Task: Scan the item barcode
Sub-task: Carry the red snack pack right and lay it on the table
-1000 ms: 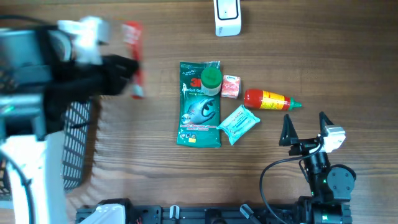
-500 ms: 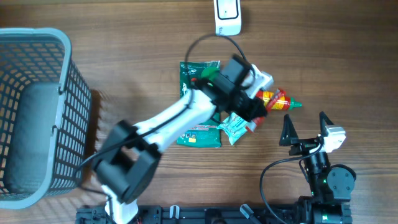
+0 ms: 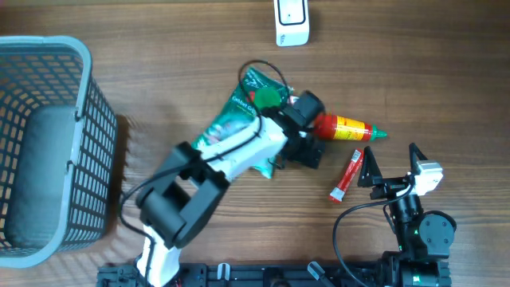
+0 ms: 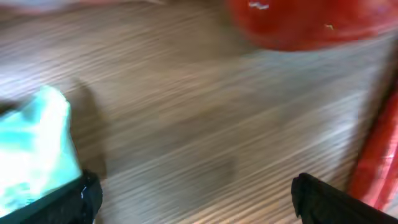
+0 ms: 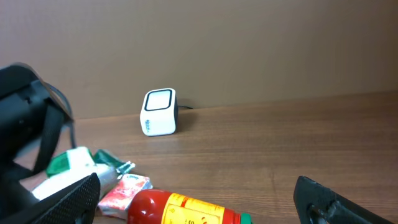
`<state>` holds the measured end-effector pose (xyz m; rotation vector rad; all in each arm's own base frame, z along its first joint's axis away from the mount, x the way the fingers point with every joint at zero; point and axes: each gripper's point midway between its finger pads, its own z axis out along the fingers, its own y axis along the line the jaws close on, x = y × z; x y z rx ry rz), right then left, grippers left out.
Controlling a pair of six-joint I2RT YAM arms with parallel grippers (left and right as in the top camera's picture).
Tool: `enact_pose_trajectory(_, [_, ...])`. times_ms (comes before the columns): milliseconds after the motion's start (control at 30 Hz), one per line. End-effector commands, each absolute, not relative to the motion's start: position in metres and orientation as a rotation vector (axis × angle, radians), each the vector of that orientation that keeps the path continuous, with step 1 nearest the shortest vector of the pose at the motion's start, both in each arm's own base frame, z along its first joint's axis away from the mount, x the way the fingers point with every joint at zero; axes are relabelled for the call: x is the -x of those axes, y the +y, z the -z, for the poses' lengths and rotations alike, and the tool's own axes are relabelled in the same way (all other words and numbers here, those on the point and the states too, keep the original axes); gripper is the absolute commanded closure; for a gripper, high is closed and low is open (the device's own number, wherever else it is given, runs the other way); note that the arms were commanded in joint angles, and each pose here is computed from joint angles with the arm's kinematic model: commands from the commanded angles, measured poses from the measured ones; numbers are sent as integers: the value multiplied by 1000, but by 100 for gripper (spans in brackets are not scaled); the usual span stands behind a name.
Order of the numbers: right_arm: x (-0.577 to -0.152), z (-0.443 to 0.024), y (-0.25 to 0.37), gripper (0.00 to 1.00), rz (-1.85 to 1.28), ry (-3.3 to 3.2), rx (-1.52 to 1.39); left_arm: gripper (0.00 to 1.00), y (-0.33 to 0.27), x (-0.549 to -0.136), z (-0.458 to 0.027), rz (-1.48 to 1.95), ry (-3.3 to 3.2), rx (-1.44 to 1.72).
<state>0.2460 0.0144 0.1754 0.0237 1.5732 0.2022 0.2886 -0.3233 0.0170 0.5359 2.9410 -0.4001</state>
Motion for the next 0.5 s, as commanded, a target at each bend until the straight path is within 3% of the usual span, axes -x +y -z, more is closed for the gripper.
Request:
enact_pose_trajectory(0, [-246,-178,14,0,-191,1561,-16,0,-308,-304,-85,406,2763,-646])
enact_pose_trajectory(100, [-246,-178,14,0,-190,1561,-16,0,-284,-304,-142,320,2638,-642])
enact_pose_trajectory(233, [-246,-178,14,0,-191,1560,-16,0,-204,-309,-197,-107,2510,-493])
enact_pose_trajectory(400, [-246,-178,14,0,-191,1560,-16,0,-133,-268,-227,-350,2540,-400])
enact_pose_trajectory(467, [-246,-178,14,0,-191,1560,-16,0,-99,-252,-243,-437,2523,-209])
